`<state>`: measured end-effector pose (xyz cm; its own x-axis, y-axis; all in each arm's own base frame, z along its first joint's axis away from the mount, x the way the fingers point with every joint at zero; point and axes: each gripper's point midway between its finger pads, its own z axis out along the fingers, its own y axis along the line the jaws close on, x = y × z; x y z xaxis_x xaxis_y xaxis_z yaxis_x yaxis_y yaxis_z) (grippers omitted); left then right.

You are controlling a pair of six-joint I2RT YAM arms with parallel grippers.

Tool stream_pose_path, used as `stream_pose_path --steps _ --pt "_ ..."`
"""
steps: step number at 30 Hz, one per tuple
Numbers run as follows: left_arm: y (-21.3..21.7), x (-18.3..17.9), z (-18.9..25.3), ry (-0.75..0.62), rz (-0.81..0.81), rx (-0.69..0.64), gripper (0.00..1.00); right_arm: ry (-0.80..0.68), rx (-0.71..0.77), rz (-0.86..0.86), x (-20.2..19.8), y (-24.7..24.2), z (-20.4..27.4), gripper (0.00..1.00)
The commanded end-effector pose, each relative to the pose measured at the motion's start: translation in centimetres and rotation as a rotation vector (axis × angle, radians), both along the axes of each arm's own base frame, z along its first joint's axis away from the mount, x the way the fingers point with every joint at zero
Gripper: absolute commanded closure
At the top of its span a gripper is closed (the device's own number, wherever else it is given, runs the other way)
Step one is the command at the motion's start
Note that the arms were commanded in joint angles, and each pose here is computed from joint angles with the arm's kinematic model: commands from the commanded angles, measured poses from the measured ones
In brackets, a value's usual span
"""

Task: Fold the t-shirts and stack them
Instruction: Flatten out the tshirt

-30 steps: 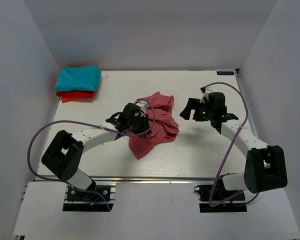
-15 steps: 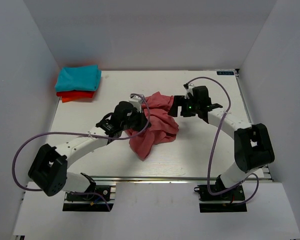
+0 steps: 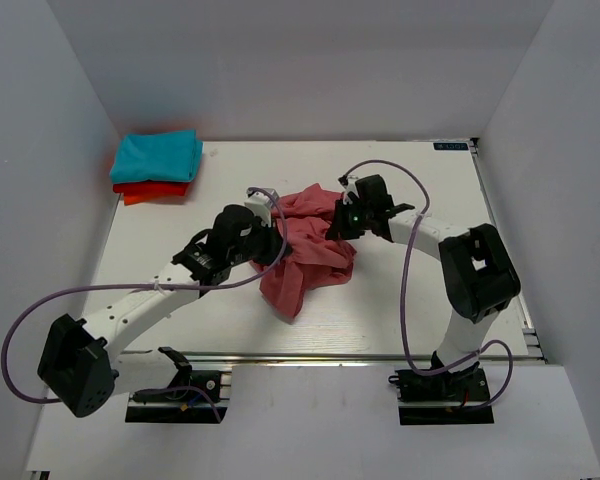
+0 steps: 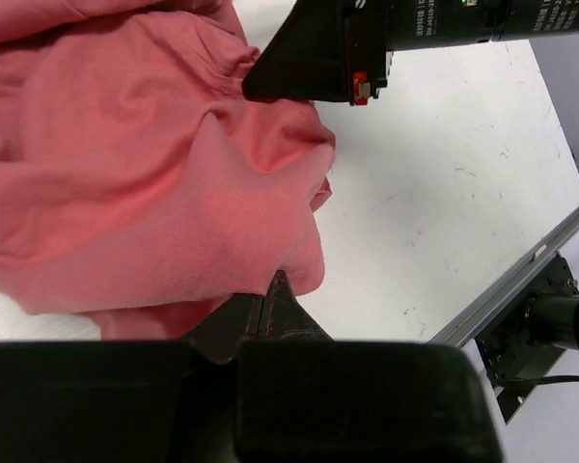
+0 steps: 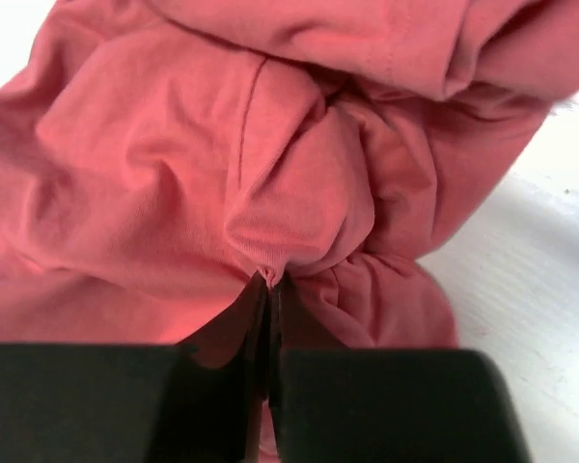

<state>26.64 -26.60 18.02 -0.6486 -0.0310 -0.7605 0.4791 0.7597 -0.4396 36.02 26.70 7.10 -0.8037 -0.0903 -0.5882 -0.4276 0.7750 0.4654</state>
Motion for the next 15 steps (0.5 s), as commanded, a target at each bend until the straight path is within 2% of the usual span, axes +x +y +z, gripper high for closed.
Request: stream_pose_path --steps 1,6,7,9,10,14,15 --pt "1.5 -0.4 0.9 -0.037 0.039 0.026 1.0 -0.075 0.062 -0.027 1.5 0.9 3.6 1.0" --pt "2.6 0.9 3.5 -0.108 0.111 0.046 1.0 -0.288 0.062 -0.099 3.4 -0.5 11.1 1.0" --pt "2.7 1.3 5.4 -0.155 0.117 0.034 1.0 -0.328 0.055 -0.13 4.0 -0.9 12.5 1.0" --pt "3.4 2.0 6.6 -0.195 0.156 0.064 1.0 -0.446 0.071 -0.191 4.5 -2.1 17.8 1.0" --pt "3.7 2.4 8.9 -0.24 0.178 0.047 1.0 -0.499 0.068 -0.242 4.7 -3.1 20.1 1.0" --pt "7.6 4.4 14.4 -0.348 0.407 0.06 1.0 -0.686 0.06 -0.431 4.9 -7.1 28.2 1.0" --pt "8.2 4.6 15.4 -0.367 0.433 0.065 1.0 -0.76 0.082 -0.461 4.0 -8.2 31.8 1.0"
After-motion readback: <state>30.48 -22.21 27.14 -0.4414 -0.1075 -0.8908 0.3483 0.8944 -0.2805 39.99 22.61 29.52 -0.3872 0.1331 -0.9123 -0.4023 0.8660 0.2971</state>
